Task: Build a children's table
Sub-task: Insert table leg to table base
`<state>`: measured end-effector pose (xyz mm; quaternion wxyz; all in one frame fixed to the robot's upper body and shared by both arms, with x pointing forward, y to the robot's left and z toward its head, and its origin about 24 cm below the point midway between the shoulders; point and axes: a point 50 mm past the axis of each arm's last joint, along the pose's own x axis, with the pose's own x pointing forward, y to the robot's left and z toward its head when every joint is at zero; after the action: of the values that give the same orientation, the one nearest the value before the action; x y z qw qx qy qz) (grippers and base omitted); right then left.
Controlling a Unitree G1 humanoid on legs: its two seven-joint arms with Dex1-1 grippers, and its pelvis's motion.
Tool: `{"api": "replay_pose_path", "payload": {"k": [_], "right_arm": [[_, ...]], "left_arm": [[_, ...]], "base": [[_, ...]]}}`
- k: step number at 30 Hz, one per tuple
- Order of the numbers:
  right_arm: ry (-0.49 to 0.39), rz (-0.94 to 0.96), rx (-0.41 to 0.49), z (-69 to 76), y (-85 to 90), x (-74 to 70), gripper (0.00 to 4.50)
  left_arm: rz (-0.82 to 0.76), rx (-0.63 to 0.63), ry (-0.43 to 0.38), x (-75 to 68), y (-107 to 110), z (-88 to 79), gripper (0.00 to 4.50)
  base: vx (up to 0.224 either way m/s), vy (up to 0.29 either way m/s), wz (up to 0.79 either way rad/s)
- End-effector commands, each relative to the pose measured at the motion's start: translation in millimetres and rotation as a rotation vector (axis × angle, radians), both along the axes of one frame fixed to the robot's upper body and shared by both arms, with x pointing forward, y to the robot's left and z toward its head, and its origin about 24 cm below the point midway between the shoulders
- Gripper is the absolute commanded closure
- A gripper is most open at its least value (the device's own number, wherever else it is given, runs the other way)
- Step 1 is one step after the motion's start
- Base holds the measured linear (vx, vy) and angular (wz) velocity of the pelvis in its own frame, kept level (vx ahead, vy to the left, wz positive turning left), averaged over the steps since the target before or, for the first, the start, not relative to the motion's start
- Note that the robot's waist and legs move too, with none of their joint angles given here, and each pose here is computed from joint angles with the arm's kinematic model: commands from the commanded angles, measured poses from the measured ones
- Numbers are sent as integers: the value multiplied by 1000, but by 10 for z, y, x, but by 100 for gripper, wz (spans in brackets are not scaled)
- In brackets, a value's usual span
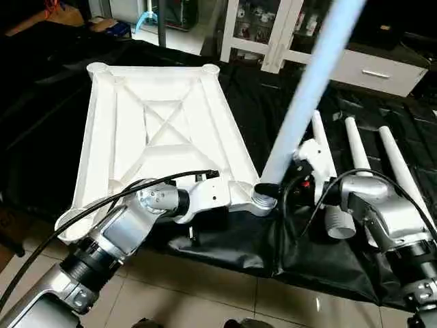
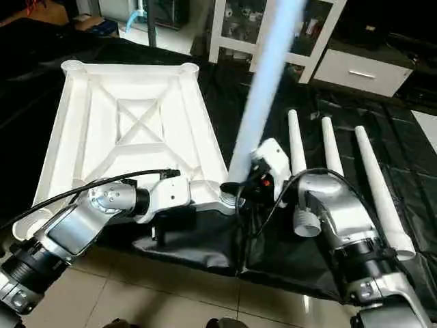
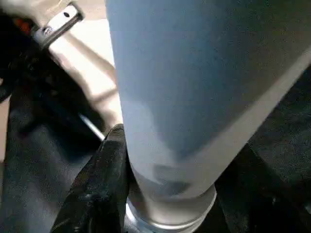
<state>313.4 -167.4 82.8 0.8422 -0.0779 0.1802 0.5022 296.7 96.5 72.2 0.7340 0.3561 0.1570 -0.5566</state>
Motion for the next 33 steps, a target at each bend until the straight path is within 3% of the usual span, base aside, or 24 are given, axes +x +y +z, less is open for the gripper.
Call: {"api": "replay_pose_path", "payload": {"k": [1, 4, 8, 13, 17, 21, 28, 33], "right_arm": [[114, -20, -109, -284, -133, -97, 250], [135, -43, -114, -337, -178, -81, 250], [189, -113, -26, -309, -187, -24, 250], [216, -129, 3, -300, -205, -1, 250], [290, -160, 76, -266, -252, 48, 250], [281, -152, 58, -262, -256, 57, 250], [163, -89, -66, -289, -238, -2, 250], [127, -64, -100, -337, -208, -54, 251]], "left_arm": [[-35, -2, -2, -53, -13, -28, 450], [-41, 1, 5, -58, -11, -29, 450], [-44, 2, 11, -63, -4, -28, 450], [-46, 1, 13, -64, -2, -27, 450], [-49, -1, 16, -69, -9, -28, 450], [-48, -2, 14, -67, -11, -22, 450], [-53, 10, 22, -81, 5, -37, 450], [-63, 25, 51, -91, 22, -58, 450]], "base": [[0, 0, 0], [0, 0, 0], [0, 0, 0], [0, 0, 0], [0, 0, 0], [0, 0, 0], [0, 0, 0], [0, 0, 0]]}}
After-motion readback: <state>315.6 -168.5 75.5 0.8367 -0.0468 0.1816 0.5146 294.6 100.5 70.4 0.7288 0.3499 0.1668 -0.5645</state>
